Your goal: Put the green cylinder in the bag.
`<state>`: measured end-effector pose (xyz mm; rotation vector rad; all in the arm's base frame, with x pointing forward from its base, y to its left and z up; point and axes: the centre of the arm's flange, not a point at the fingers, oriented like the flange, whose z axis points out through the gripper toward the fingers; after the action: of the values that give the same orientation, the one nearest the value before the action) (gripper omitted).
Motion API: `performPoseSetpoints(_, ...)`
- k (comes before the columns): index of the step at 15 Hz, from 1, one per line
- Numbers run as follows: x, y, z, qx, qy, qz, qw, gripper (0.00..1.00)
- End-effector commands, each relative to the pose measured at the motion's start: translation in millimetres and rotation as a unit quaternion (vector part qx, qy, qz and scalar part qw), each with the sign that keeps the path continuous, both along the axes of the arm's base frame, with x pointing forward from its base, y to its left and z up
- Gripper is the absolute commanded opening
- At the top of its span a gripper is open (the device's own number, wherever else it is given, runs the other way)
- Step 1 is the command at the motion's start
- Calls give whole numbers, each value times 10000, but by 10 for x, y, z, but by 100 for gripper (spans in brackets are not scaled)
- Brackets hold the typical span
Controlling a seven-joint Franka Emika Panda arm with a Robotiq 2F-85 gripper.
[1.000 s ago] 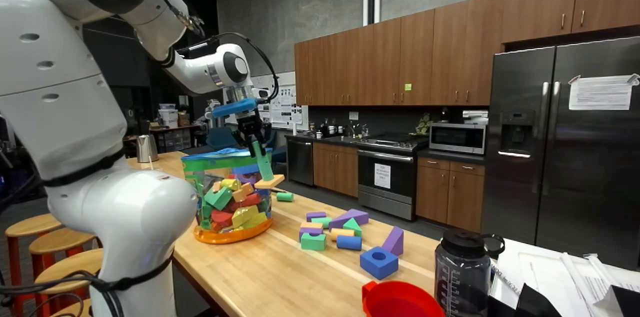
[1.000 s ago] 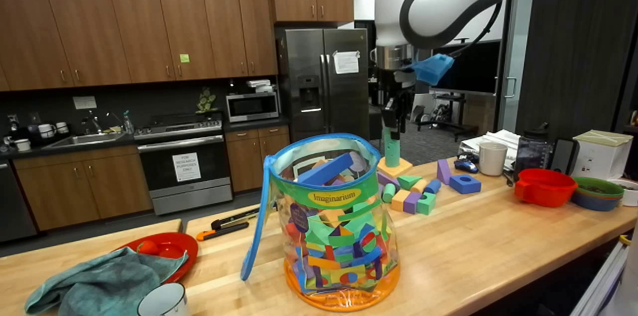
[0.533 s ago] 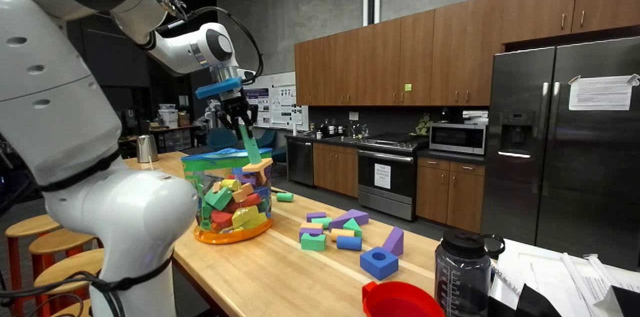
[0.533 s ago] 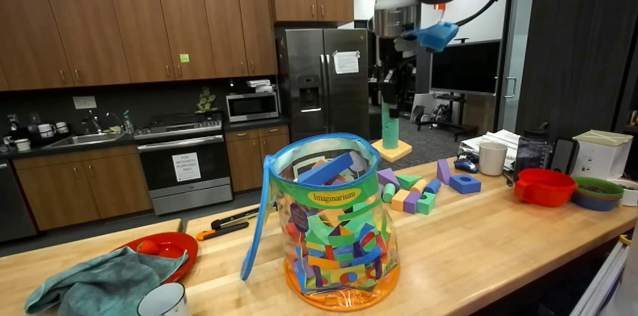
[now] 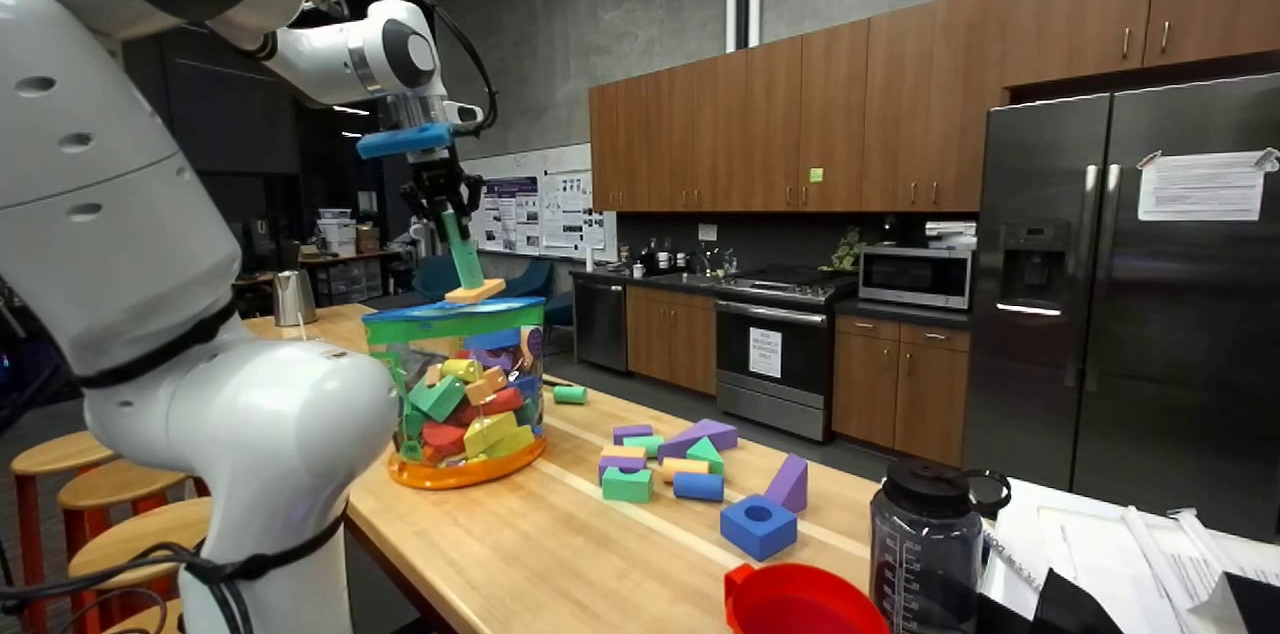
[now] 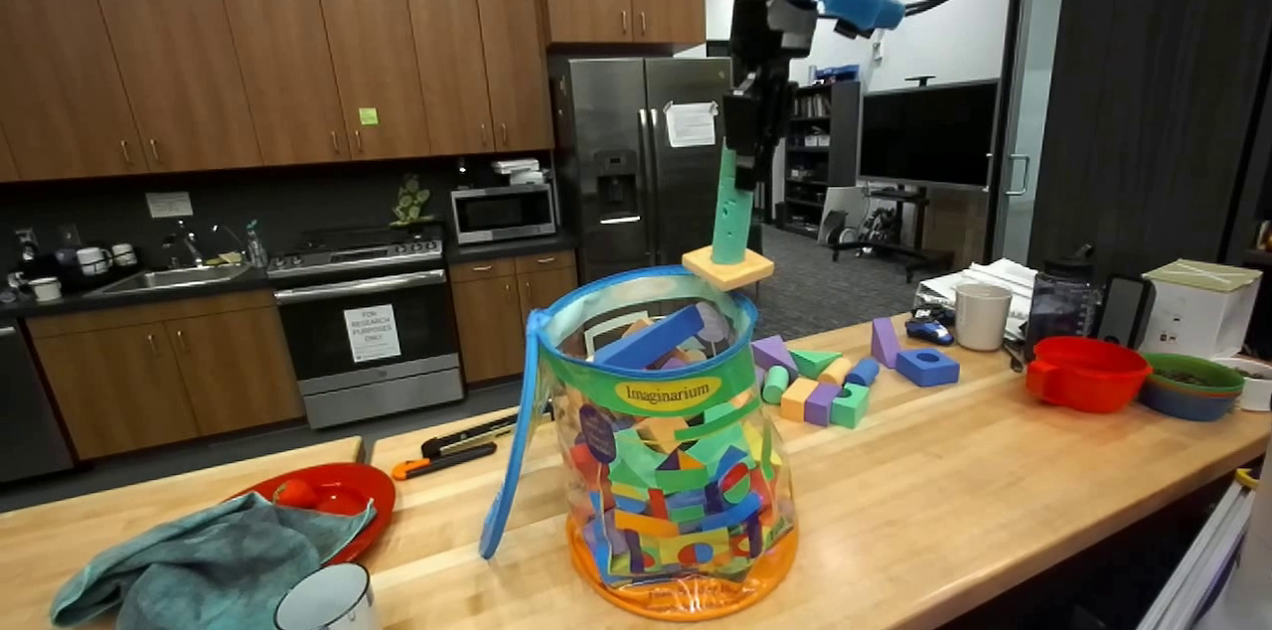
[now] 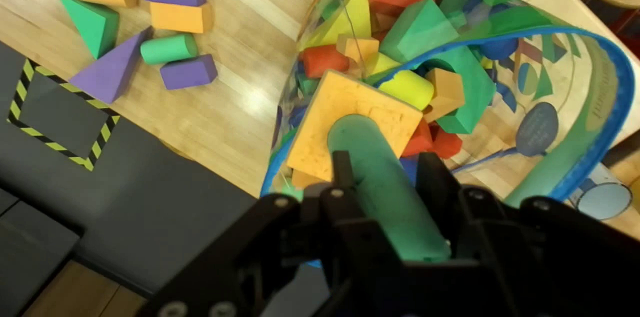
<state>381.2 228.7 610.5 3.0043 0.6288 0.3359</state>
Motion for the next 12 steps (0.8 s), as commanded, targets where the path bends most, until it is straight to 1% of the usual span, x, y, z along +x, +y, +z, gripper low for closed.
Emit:
performPoseSetpoints(1,-80,99,296,218,-89,49,9997,12)
performPoseSetpoints(4,-82,221,339,300,-175,141,9993,12)
performPoseSetpoints(5,-73,268,304,328,-184,182,9991,12)
performPoseSetpoints(9,-53,477,72,172,-135,305,9993,12)
performPoseSetpoints(12,-29,770,-22,266,-266,454,9983,12)
